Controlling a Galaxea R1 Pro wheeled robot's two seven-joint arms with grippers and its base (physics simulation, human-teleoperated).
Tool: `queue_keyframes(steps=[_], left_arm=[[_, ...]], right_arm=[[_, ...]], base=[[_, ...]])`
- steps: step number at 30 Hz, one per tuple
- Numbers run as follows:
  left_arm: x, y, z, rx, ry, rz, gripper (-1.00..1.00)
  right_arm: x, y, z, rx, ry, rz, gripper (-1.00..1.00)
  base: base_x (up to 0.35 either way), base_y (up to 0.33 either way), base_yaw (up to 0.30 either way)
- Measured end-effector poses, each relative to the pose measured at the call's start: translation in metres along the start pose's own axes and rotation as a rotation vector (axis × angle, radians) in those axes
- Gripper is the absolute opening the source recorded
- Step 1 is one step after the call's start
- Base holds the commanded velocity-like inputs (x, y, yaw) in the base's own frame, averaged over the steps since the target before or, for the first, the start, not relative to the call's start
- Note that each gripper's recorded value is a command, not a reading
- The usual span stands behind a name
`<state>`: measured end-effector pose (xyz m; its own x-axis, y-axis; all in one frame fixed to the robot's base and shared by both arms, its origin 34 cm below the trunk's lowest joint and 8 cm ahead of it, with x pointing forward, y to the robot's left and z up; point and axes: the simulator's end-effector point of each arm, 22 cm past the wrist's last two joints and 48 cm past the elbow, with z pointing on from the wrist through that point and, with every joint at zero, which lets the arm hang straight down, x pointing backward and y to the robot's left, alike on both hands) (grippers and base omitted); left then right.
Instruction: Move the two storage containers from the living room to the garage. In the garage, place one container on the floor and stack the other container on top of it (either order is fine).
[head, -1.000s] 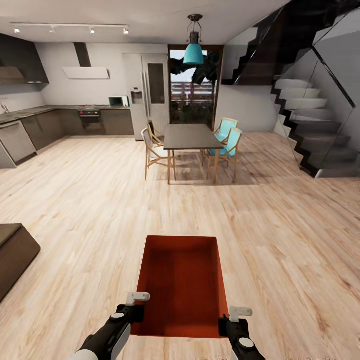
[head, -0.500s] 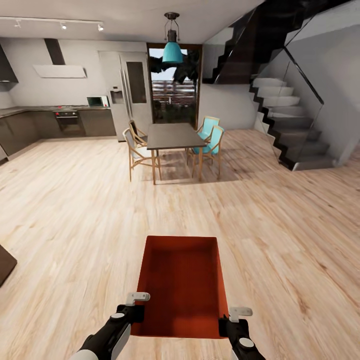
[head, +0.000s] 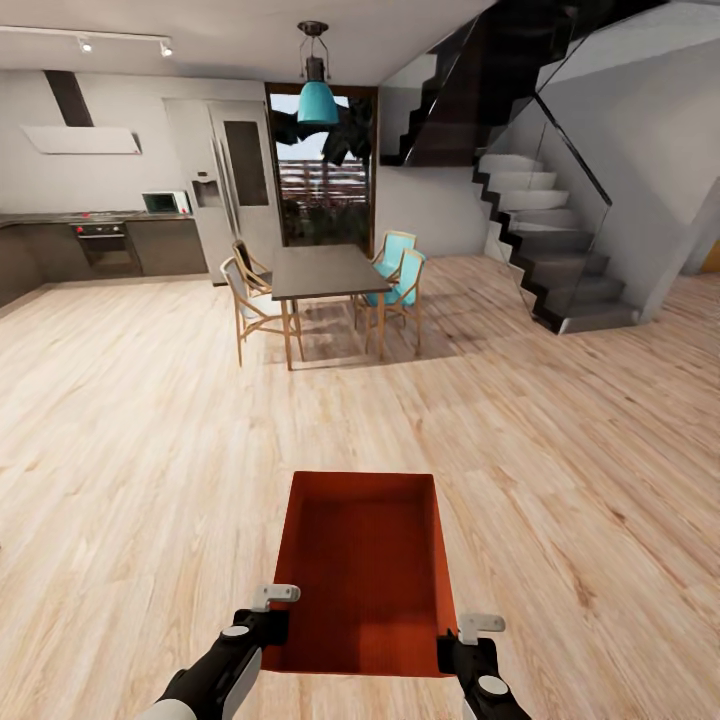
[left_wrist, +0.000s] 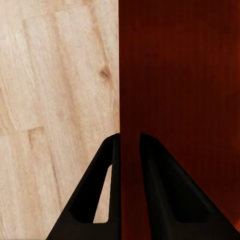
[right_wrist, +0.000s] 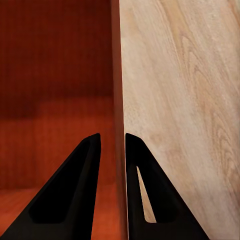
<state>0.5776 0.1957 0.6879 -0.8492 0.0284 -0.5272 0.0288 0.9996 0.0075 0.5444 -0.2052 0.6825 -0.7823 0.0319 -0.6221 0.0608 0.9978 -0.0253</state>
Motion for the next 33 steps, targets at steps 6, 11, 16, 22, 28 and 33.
queue_keyframes(steps=[6, 11, 16, 22, 28, 33], left_arm=[[0.0003, -0.0001, 0.0, 0.0, 0.001, 0.0, -1.0], [0.0003, -0.0001, 0.0, 0.0, 0.001, 0.0, -1.0], [0.0003, 0.0, 0.0, 0.0, 0.002, 0.0, -1.0], [0.0003, 0.0, 0.0, 0.0, 0.002, 0.0, -1.0], [0.0012, -0.0006, -0.0002, -0.001, 0.004, 0.0, -1.0], [0.0002, -0.0007, -0.0005, -0.001, 0.001, 0.0, -1.0]], right_arm=[[0.0002, -0.0001, 0.0, 0.0, 0.001, 0.0, -1.0], [0.0003, -0.0001, 0.0, 0.0, 0.001, 0.0, -1.0], [0.0003, 0.0, 0.0, 0.0, 0.002, 0.0, -1.0], [0.0003, 0.0, 0.0, 0.0, 0.002, 0.0, -1.0], [0.001, -0.0006, -0.0001, -0.001, 0.004, -0.001, -1.0], [-0.0001, -0.0007, -0.0003, 0.0, 0.001, -0.001, -1.0]], base=[[0.0, 0.0, -0.002], [0.0, 0.0, 0.0], [0.0, 0.0, 0.0], [0.0, 0.0, 0.0], [0.081, 0.0, 0.0], [0.291, 0.0, 0.0]])
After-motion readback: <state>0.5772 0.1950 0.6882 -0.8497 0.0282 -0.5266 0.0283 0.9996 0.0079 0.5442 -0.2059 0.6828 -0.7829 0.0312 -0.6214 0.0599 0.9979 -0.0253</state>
